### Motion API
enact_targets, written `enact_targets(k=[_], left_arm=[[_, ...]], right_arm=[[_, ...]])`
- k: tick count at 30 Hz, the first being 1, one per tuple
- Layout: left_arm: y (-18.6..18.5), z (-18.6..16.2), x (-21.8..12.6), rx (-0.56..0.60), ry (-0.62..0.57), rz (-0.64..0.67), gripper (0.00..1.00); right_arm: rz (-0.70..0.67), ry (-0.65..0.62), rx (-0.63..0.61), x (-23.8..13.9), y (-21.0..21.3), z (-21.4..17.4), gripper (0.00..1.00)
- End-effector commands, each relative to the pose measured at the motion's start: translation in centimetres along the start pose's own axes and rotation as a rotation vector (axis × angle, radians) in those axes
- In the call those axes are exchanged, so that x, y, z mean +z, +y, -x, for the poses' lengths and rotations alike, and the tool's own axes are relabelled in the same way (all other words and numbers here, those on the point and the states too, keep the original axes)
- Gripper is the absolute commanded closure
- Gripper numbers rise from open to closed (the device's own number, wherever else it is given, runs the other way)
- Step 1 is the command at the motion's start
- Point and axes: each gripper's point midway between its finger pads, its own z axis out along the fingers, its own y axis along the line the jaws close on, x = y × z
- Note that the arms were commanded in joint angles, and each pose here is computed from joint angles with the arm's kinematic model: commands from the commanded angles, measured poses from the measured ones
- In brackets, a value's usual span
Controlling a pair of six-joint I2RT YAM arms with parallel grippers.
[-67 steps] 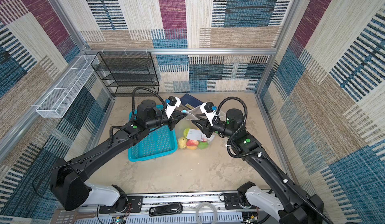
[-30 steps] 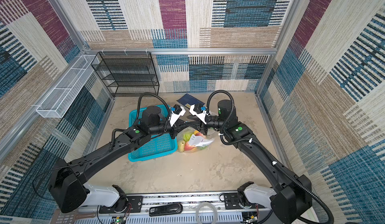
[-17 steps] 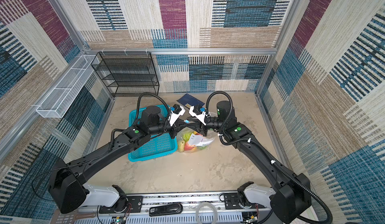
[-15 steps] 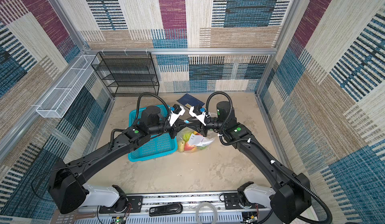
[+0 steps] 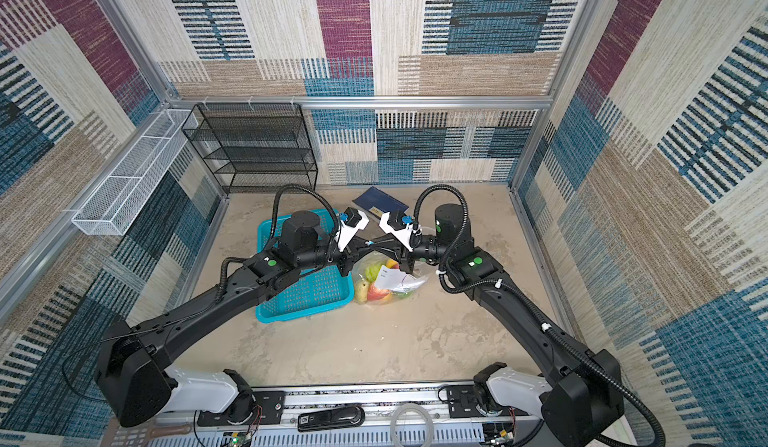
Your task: Place the food in the zip-top bag and seal the zipper
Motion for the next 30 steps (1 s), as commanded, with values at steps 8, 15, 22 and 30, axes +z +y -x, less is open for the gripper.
enact_targets(k=[8,15,22,30], left_arm=[[-0.4,0.8,-0.5,0.017,-0.017,-0.008,0.96],[-0.7,1.8,-1.5,0.030,-0.058,-0.003,0.81],[-1.3,2.5,-1.5,0.033,-0.073,-0.035,1.00],[-0.2,2.9,-2.5,0.037,-0.113,0.051,1.00]], right_arm=[[-0.006,-0.018,-0.019,0.1,-0.2,0.5,0.96],[-0.017,-0.010,-0.013,0.0,-0.4,0.4,0.96],[-0.029,0.001,0.000,0.2,-0.7,0.1,0.96],[-0.095,0.026,0.008,-0.4,-1.3,-0.5,0.96]])
